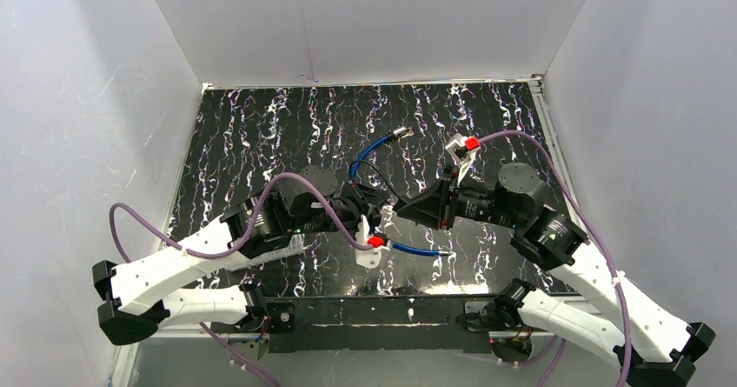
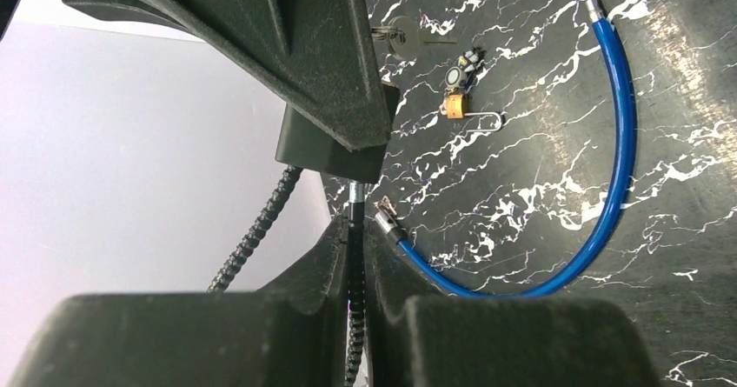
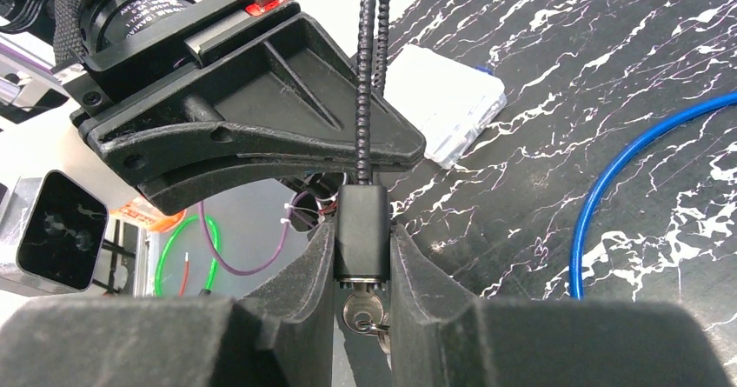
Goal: Unlock with the key
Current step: Unlock the lock, then place the lock at the center of the board.
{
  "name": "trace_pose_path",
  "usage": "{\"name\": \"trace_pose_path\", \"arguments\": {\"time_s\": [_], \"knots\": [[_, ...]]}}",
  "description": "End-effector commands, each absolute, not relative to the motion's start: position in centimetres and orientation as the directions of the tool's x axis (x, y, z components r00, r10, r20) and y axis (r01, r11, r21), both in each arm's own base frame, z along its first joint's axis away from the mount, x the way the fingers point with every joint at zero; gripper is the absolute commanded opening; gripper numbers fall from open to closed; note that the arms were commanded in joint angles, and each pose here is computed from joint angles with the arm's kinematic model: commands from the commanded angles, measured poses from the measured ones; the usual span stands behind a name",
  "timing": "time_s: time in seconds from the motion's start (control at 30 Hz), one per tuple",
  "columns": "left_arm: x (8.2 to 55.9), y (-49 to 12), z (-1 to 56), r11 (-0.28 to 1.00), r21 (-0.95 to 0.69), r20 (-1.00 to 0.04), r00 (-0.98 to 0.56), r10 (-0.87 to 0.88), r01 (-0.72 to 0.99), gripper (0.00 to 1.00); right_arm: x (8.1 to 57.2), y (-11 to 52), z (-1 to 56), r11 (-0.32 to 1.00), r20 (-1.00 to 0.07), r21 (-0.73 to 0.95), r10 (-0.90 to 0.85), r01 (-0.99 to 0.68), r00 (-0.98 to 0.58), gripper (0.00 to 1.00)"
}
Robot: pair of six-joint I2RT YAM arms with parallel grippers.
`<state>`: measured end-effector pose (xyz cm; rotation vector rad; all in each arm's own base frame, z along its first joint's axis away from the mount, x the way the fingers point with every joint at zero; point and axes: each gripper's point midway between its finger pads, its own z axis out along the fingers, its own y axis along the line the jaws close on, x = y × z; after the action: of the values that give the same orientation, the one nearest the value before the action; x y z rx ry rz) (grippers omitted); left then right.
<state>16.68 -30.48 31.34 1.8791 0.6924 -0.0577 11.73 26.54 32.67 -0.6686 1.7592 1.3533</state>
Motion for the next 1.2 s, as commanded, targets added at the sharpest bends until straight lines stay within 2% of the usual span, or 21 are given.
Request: {"name": "trace_pose_path", "arguments": {"time_s": [0.0,0.13,0.27,0.37,0.47,0.53,0.57,0.63,0.67,0.8,0.9,1.17], "knots": [[21.4,-25.4,32.4,-0.193,0.874,-0.229,0.729,0.644,0.446,0.00,9.3,25.2,32.2,0.239,-0.837,0.529,-0.011,-0.814,-0.547,0.01],[23.9,-25.4,33.8,-0.112,0.898,-0.223,0.661,0.717,0.425,0.00,8.5,25.7,32.0,0.190,-0.821,0.552,-0.044,-0.812,-0.569,0.01],[23.6,-26.8,36.0,0.031,0.849,-0.393,0.590,0.705,0.528,0.00,9.4,27.4,31.9,0.162,-0.789,0.596,-0.059,-0.786,-0.611,0.01],[22.5,-27.0,36.0,0.021,0.815,-0.432,0.582,0.689,0.580,0.00,10.3,27.7,31.8,0.199,-0.789,0.593,-0.051,-0.780,-0.612,0.01],[20.4,-26.3,34.7,-0.071,0.788,-0.427,0.625,0.653,0.612,0.01,11.8,26.8,31.4,0.282,-0.803,0.571,-0.002,-0.771,-0.596,0.01],[17.4,-25.6,32.0,-0.207,0.732,-0.431,0.676,0.598,0.649,0.24,13.1,26.1,31.6,0.313,-0.796,0.584,0.039,-0.749,-0.604,0.01],[16.0,-25.0,30.7,-0.272,0.699,-0.432,0.694,0.576,0.661,0.44,13.7,25.9,31.9,0.315,-0.790,0.596,0.062,-0.739,-0.610,0.01],[14.3,-24.2,29.2,-0.325,0.660,-0.451,0.703,0.550,0.677,0.93,14.7,25.5,32.8,0.312,-0.785,0.608,0.102,-0.730,-0.611,0.01],[13.9,-23.9,28.9,-0.329,0.655,-0.455,0.703,0.546,0.680,0.98,15.2,25.4,33.2,0.316,-0.788,0.606,0.115,-0.730,-0.604,0.01],[13.6,-23.7,29.6,-0.323,0.648,-0.469,0.696,0.544,0.690,0.98,16.4,25.5,34.4,0.333,-0.800,0.591,0.124,-0.735,-0.587,0.01],[12.7,-24.1,31.6,-0.303,0.642,-0.519,0.690,0.505,0.704,0.98,17.3,25.6,34.6,0.352,-0.800,0.589,0.126,-0.727,-0.587,0.01],[11.8,-25.3,39.0,-0.072,0.538,-0.748,0.515,0.419,0.840,0.98,20.0,26.1,30.8,0.431,-0.769,0.611,0.125,-0.664,-0.626,0.01]]}}
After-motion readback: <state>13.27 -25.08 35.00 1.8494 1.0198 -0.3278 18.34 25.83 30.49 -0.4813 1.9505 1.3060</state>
